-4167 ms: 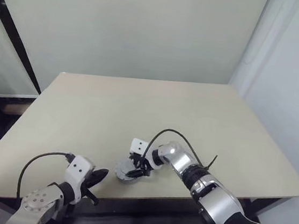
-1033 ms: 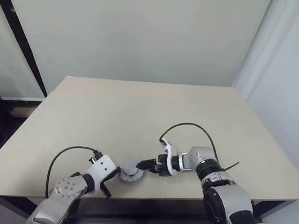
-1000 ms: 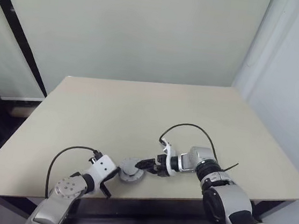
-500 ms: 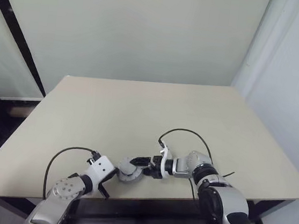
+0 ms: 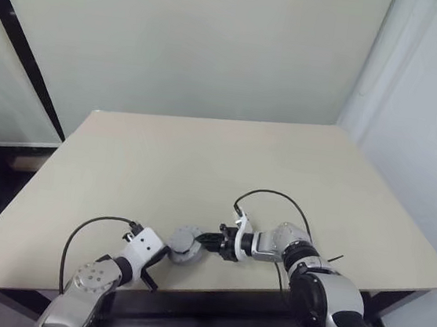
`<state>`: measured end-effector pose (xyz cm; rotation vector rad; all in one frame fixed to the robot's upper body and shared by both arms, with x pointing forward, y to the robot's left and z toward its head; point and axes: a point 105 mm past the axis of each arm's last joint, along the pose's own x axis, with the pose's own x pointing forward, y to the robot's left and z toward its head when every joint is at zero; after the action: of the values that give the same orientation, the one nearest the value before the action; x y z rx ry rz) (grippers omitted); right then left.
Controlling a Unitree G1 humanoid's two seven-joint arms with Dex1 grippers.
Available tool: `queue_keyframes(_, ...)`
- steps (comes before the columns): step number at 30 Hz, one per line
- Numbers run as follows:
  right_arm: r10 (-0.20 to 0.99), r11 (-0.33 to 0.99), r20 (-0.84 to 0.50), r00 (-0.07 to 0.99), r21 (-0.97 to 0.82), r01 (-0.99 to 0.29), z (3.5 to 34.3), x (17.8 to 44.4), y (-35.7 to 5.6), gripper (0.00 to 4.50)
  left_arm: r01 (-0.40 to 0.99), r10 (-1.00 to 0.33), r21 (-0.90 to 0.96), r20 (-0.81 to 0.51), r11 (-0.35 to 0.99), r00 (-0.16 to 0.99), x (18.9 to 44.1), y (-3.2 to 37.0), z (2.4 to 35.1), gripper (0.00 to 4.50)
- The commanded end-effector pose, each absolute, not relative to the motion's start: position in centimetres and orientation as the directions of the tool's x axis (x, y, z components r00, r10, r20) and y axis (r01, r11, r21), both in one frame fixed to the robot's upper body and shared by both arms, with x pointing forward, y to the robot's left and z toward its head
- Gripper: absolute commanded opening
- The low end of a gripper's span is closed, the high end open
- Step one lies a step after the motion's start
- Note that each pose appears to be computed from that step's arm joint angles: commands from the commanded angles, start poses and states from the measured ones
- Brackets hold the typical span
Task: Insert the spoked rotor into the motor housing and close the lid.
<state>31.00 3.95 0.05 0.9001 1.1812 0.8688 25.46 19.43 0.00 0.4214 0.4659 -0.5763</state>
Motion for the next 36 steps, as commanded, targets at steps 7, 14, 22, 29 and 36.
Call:
queue_keyframes(7, 0.92, 0.377, -0.359, 0.159, 0.921, -0.099, 0.6, 30.9, 4.9, 1.2, 0.505, -0.427, 0.06, -0.454, 0.861, 0.782, 26.2, 19.7, 1.7, 1.2)
queue_keyframes(14, 0.954, 0.239, -0.223, 0.202, 0.969, -0.061, 2.5, 31.5, 5.4, 1.2, 0.292, -0.325, -0.149, -0.306, 0.945, 0.895, 25.8, 24.1, 5.2, 3.69)
queue_keyframes(22, 0.962, -0.016, 0.033, 0.271, 0.998, -0.065, 7.3, 33.0, 5.8, 1.19, 0.145, -0.255, -0.466, -0.183, 0.873, 0.949, 24.3, 25.1, 6.4, 4.5)
queue_keyframes(29, 0.958, -0.101, 0.129, 0.256, 0.988, -0.121, 10.3, 33.1, 6.4, 1.19, 0.142, -0.24, -0.686, -0.049, 0.714, 0.97, 24.8, 22.5, 7.0, 4.5)
queue_keyframes(36, 0.965, -0.101, 0.134, 0.226, 0.983, -0.153, 11.4, 32.5, 7.0, 1.19, 0.188, -0.252, -0.799, 0.047, 0.571, 0.967, 25.9, 19.8, 7.7, 4.5)
